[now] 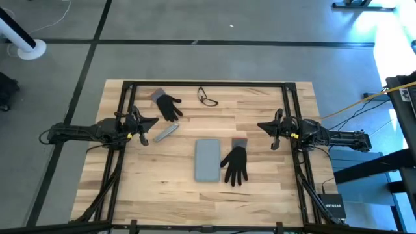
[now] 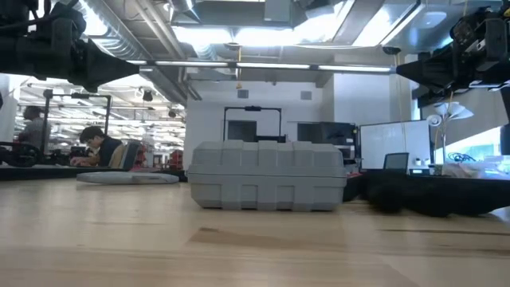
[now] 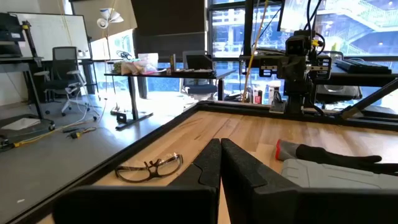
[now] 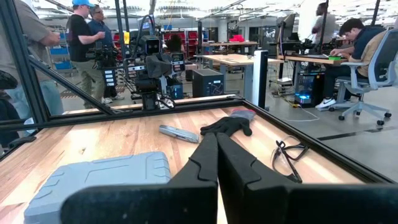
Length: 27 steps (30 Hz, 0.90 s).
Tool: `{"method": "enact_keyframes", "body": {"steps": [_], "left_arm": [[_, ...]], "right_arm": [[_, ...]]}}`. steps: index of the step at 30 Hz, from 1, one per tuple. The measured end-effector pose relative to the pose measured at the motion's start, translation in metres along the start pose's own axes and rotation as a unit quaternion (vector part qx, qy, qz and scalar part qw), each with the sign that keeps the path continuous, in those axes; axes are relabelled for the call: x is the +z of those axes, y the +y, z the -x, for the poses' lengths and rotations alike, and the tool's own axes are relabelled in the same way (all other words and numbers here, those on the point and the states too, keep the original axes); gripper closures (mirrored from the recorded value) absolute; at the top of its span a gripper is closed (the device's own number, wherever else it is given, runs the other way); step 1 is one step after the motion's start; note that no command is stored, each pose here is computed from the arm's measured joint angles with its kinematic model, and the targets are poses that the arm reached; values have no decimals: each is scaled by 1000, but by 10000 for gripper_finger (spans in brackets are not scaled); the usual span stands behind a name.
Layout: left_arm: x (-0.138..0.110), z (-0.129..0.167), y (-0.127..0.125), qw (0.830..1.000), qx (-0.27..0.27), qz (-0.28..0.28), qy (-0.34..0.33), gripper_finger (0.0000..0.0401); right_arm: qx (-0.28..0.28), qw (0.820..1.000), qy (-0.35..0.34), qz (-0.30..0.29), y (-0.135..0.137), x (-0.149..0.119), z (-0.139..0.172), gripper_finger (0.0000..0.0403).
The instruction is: Prefit tool cases
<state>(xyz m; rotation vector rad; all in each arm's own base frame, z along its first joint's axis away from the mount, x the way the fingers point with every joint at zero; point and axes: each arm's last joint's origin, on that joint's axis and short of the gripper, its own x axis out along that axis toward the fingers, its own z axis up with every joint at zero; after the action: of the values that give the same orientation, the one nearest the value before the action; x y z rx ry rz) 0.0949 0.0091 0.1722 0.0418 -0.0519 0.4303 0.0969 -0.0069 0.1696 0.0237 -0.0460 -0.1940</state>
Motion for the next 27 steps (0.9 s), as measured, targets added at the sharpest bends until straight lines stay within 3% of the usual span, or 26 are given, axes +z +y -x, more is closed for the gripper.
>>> {"method": "enact_keyframes", "body": {"steps": [20, 27], "left_arm": [[0, 0, 0, 1000, 0, -13, 0, 397], [0, 0, 0, 997, 1, 73, 0, 397]], "right_arm": [[0, 1000, 0, 0, 0, 0, 0, 402], [0, 1000, 0, 0, 0, 0, 0, 402]]}}
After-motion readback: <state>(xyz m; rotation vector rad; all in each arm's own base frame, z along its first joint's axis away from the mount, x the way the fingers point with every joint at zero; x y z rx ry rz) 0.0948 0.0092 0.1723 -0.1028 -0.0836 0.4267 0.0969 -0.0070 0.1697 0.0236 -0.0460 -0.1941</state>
